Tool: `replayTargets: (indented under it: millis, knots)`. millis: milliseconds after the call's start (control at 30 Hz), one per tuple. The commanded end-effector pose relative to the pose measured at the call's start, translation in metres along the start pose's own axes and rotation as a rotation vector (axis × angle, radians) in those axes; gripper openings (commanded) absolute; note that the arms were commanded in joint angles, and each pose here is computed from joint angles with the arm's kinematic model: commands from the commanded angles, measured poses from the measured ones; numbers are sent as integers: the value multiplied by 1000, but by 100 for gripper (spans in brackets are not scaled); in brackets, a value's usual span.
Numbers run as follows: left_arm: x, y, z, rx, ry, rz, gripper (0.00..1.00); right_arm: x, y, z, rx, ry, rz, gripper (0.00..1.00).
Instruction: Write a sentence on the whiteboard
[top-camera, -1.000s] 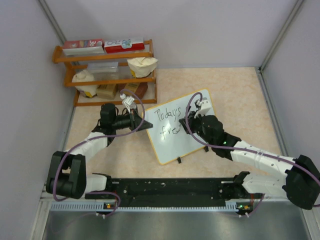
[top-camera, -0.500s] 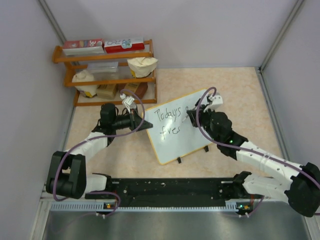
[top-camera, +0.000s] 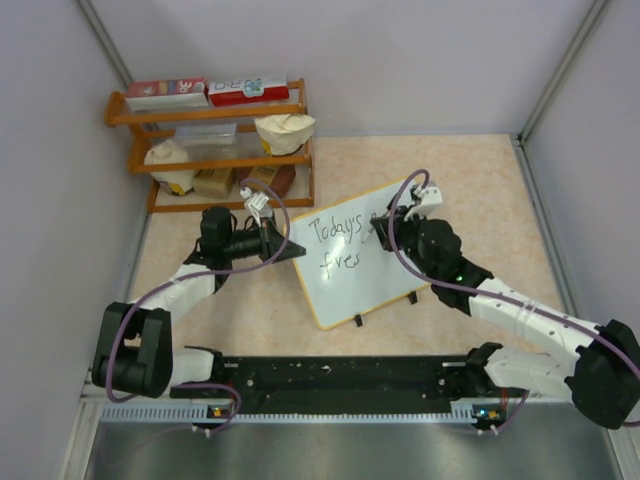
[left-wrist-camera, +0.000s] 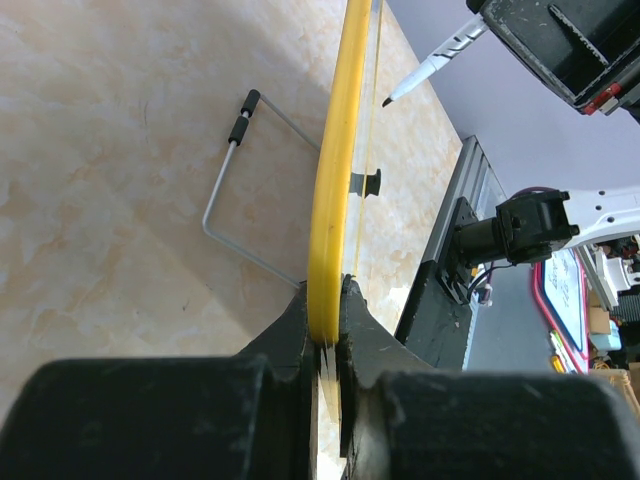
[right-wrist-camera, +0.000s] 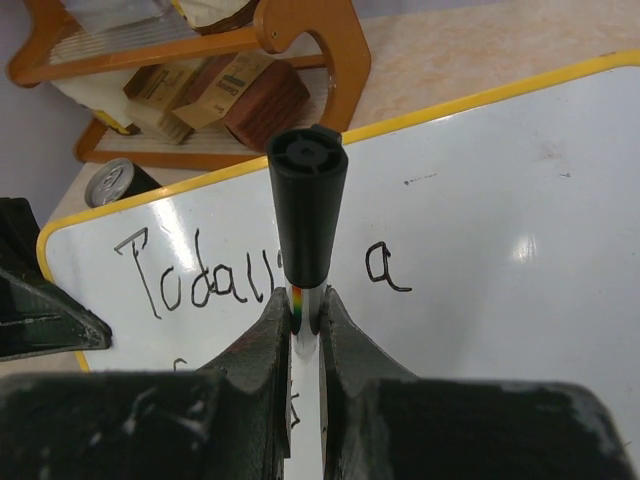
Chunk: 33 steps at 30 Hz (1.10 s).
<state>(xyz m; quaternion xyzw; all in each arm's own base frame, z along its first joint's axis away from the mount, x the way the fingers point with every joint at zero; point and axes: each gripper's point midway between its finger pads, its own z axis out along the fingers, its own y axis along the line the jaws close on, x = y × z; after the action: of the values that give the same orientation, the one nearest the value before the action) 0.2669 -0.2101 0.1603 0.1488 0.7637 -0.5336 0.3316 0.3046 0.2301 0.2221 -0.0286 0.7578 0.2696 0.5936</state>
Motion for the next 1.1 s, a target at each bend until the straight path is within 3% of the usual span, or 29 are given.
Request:
replayTargets:
  millis: [0,1067]
  knots:
    - [15,25,1,-84,23,94,0,-29,14,7,-32,-66,10,0]
    - [15,24,1,-83,20,95,0,49,-12,-7,-7,118,29,0]
